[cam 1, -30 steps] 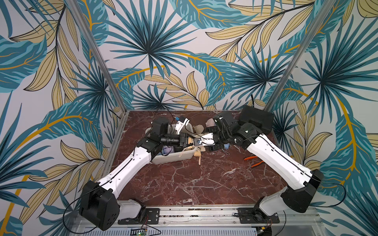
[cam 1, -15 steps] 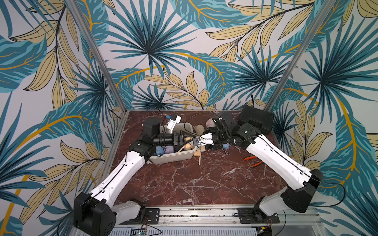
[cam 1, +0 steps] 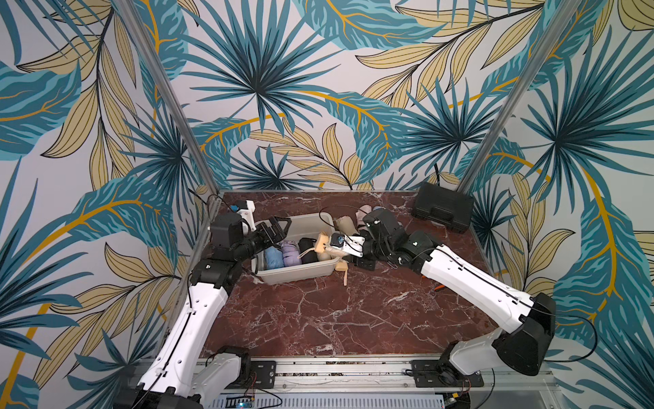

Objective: Put the umbrella into the storage box
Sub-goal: Pick up the umbrella from the center of the board, then place the umbrella in the storage box.

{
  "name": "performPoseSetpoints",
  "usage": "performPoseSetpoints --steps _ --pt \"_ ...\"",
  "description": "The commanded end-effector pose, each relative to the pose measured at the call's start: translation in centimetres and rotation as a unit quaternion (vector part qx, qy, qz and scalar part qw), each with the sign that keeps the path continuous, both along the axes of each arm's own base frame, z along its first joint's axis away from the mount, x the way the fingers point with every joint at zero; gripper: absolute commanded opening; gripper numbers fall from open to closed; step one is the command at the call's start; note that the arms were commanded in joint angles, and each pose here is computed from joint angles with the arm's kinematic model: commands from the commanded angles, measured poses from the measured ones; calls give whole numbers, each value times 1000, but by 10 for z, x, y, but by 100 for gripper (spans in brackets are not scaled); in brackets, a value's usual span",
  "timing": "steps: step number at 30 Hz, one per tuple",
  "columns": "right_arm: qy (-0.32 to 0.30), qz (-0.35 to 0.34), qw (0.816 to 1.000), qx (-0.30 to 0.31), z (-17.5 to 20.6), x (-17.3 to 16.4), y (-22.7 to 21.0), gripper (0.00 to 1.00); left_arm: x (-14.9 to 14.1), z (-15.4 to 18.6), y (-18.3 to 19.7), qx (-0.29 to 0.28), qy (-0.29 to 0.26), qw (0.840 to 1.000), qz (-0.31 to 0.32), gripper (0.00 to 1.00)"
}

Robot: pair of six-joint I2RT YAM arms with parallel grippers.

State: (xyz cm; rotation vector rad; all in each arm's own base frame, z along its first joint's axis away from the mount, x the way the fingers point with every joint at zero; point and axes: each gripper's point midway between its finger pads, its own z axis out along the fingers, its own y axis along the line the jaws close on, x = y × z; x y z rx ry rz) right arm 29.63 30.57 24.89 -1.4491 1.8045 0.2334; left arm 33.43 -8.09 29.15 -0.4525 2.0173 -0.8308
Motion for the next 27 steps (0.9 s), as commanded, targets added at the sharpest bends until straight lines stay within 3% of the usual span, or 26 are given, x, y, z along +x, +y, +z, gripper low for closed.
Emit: performPoseSetpoints --steps 1,4,9,15,20,27 --pt "75 -164 968 174 42 31 36 29 -6 -24 64 60 46 985 152 100" --pt "177 -258 931 187 34 37 64 28 -8 -30 86 70 57 976 200 100" --pt "261 -313 890 204 21 52 104 28 -9 -45 96 84 81 970 215 97" --pt "339 -315 854 238 3 63 156 29 -18 -75 86 90 133 972 170 74" --pt "365 -296 853 228 -25 56 190 29 -28 -80 88 98 127 972 172 68" --pt "385 -317 832 245 -59 65 216 28 -38 -102 89 94 139 969 180 65"
